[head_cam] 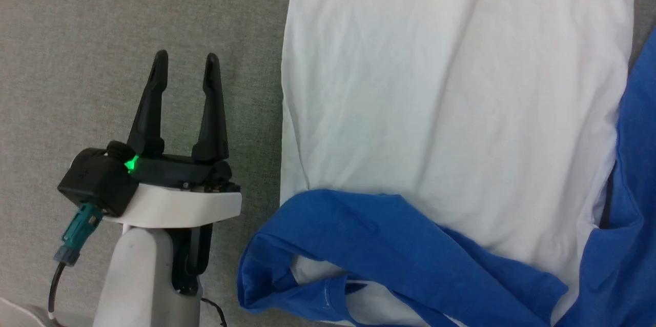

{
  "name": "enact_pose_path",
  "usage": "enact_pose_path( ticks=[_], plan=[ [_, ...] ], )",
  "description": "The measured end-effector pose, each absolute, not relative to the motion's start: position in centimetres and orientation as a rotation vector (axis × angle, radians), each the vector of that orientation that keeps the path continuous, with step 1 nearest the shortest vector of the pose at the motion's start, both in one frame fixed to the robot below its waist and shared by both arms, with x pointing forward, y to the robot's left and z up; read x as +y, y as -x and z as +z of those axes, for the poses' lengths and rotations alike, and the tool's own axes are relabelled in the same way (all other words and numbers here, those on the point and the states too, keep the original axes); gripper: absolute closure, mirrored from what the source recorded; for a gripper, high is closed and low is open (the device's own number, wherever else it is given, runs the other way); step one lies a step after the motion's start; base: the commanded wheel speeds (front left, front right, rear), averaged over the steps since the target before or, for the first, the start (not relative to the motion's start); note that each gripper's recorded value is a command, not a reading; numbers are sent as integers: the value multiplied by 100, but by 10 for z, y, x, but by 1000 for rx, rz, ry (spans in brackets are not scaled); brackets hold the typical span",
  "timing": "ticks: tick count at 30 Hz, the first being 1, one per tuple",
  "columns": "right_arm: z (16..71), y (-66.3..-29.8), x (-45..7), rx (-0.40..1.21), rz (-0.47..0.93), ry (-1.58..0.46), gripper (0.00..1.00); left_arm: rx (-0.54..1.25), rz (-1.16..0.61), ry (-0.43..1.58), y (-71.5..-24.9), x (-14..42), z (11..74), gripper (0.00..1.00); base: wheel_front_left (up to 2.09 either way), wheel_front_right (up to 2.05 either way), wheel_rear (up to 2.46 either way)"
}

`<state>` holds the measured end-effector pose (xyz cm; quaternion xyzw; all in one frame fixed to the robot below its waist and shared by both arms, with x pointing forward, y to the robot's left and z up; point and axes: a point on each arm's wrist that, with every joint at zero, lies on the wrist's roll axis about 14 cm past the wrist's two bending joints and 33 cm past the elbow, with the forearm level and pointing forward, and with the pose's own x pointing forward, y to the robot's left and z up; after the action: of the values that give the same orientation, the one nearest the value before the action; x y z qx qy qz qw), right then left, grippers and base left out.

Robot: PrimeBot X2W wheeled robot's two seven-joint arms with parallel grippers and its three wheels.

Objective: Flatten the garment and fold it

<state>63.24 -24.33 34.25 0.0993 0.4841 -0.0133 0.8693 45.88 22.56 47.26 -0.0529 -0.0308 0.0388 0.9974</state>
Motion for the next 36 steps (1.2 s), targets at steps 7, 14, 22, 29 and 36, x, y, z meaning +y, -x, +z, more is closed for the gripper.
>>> enact_pose_path(
  ticks=[7, 14, 22, 29, 36],
  plan=[
    [368, -640, -233, 802, 0, -117, 100, -78, 86, 101, -454, 228, 482, 0, 0, 0, 0],
    [468, -653, -235, 426, 28, -22, 100, -72, 112, 97, -429, 233, 489, 0, 0, 0, 0],
    [550, -606, -183, 205, 193, 33, 100, -86, 107, 129, -395, 227, 502, 0, 0, 0, 0],
    [594, -531, -105, 82, 375, -92, 100, -136, 69, 144, -377, 216, 525, 0, 0, 0, 0],
    [600, -453, -19, 90, 577, -229, 100, -178, 30, 154, -365, 204, 547, 0, 0, 0, 0]
  ],
)
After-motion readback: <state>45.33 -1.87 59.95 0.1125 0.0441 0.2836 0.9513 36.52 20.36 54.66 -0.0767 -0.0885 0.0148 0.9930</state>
